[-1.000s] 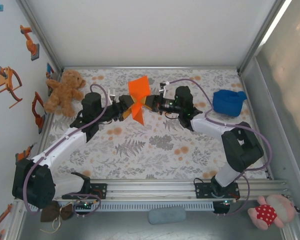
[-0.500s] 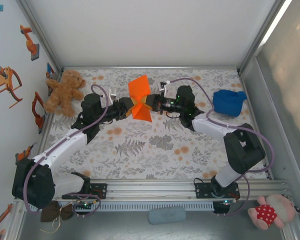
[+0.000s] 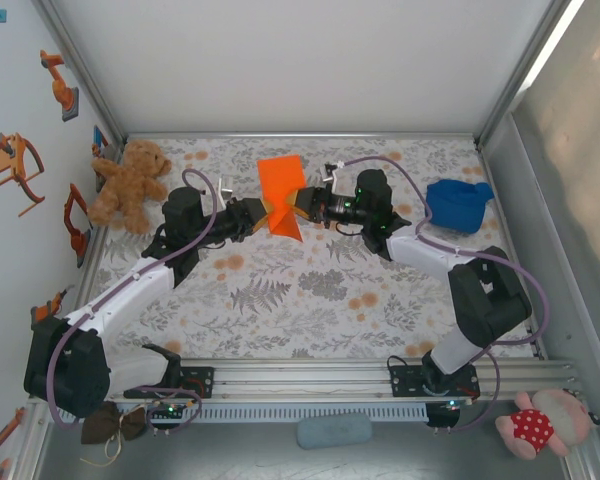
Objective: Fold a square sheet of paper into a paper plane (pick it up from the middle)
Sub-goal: Turn over the paper at the center of the table.
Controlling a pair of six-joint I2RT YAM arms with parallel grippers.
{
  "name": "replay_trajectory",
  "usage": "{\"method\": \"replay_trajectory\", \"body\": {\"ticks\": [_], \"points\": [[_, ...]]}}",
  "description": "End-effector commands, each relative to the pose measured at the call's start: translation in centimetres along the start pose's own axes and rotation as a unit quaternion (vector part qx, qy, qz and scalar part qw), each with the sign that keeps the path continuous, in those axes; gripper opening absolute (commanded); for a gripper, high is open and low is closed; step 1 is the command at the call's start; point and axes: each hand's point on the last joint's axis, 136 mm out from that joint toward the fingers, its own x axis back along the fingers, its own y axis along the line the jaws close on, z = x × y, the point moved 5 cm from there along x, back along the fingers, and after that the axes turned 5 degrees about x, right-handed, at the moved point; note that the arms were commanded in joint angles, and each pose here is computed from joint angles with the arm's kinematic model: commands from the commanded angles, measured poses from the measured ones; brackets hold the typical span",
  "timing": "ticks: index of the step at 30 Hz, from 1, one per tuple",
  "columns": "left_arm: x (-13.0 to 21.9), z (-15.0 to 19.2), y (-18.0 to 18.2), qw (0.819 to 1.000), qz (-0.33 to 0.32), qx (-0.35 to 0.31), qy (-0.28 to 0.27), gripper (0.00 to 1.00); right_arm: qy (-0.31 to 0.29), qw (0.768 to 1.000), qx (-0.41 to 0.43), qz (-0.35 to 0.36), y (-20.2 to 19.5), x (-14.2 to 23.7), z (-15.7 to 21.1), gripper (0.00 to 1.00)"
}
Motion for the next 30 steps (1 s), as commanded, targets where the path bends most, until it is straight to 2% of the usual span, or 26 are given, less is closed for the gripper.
{"method": "replay_trajectory", "body": {"ticks": [1,5,10,13,16,18,21,24,28,30], "points": [[0.0,-0.4,-1.0,1.000,0.013,-0.023,-0.003,0.18,-0.004,0.999,0.030,0.012,1.2,0.5,-0.5,0.14],[-0.2,-0.6,-0.7,1.000,0.004,-0.026,-0.001,0.13,-0.007,0.998,0.045,0.050,0.9,1.2,-0.3,0.24],[-0.4,-0.9,0.5,0.999,-0.042,-0.032,0.001,0.12,-0.025,0.990,0.069,0.120,0.4,2.6,-0.5,0.38],[0.1,-1.1,1.7,0.993,-0.109,-0.054,0.002,0.12,-0.038,0.977,0.086,0.189,-0.3,3.9,-0.7,0.39],[1.5,-1.5,3.6,0.968,-0.231,-0.093,-0.003,0.11,-0.054,0.956,0.095,0.273,-1.3,5.6,-0.8,0.39],[2.8,-2.1,4.5,0.937,-0.322,-0.134,-0.011,0.11,-0.069,0.937,0.100,0.327,-1.5,6.9,-1.0,0.39],[4.6,-2.7,4.9,0.877,-0.438,-0.198,-0.018,0.10,-0.091,0.910,0.097,0.392,-1.7,9.1,-0.8,0.38],[5.1,-3.1,4.4,0.817,-0.511,-0.265,-0.023,0.10,-0.111,0.890,0.095,0.431,-1.5,11.2,-0.1,0.38],[4.4,-3.5,4.8,0.749,-0.580,-0.318,-0.027,0.10,-0.136,0.863,0.075,0.480,-1.8,14.1,1.4,0.38],[3.8,-3.7,5.0,0.702,-0.623,-0.343,-0.038,0.10,-0.143,0.855,0.067,0.495,-2.0,15.4,2.4,0.38]]}}
